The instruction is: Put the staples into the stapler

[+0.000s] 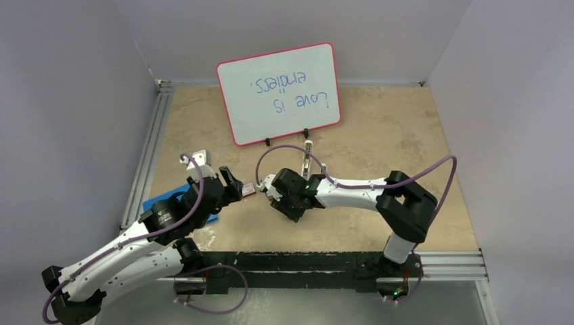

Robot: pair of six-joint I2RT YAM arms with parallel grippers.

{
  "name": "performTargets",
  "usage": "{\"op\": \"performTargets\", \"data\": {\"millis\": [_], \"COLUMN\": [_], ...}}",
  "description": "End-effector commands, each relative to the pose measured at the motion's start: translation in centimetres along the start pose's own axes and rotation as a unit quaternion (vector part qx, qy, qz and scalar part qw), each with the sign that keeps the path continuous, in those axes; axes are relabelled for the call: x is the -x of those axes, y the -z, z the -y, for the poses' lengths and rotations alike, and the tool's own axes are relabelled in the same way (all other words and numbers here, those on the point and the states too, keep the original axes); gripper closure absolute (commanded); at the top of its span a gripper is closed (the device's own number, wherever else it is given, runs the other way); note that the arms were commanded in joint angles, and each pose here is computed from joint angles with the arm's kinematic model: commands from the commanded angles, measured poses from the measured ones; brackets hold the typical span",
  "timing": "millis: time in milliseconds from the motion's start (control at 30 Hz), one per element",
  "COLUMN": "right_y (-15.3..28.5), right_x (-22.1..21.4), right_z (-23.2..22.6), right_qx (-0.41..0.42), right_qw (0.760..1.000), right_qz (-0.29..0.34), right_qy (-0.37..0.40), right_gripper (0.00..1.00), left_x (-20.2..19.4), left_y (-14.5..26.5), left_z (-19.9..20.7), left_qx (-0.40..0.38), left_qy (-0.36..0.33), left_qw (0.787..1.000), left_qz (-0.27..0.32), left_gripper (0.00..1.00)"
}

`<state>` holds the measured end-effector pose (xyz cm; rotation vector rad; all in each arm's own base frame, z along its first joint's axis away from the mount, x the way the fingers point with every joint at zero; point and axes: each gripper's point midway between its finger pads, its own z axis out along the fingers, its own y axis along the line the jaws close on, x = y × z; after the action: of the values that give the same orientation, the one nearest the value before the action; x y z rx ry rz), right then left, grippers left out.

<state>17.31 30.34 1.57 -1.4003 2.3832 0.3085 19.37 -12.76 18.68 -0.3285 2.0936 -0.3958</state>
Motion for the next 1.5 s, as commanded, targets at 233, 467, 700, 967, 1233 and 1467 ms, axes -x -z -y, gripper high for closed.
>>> {"op": "performTargets", "data": {"millis": [233,467,700,967,1233,1467], "right_y": [1.4,2.0,1.3,2.4,1.9,1.3], "right_x": [-0.4,-0.2,-0.8,0.3,-0.6,-1.1], "right_z": [0.4,1.9,1.9,1.4,1.9,2.4], "right_qx": [-0.002,-0.011,-0.004,0.009,-0.001,-0.01], "right_qw": [1.0,1.0,1.0,1.0,1.0,0.999], "right_qz": [-0.002,0.006,-0.008,0.018,-0.012,-0.033], "right_qy": [0.0,-0.011,-0.007,-0.005,0.019,0.026], "right_gripper": [0.58,0.58,0.64,0.53,0.47,0.47], "left_x": [1.3,1.3,1.2,1.1,1.1,1.0], "left_y": [0.3,0.3,0.2,0.3,0.2,0.2], "left_z": [0.5,0.6,0.5,0.4,0.3,0.3], "left_qx": [-0.003,-0.004,-0.001,-0.001,0.001,0.001], "left_qy": [0.014,0.013,0.013,0.014,0.013,0.013], "left_qw": [1.0,1.0,1.0,1.0,1.0,1.0], "left_qz": [0.016,0.015,0.015,0.014,0.014,0.013], "left_gripper": [0.32,0.32,0.32,0.32,0.32,0.32]}}
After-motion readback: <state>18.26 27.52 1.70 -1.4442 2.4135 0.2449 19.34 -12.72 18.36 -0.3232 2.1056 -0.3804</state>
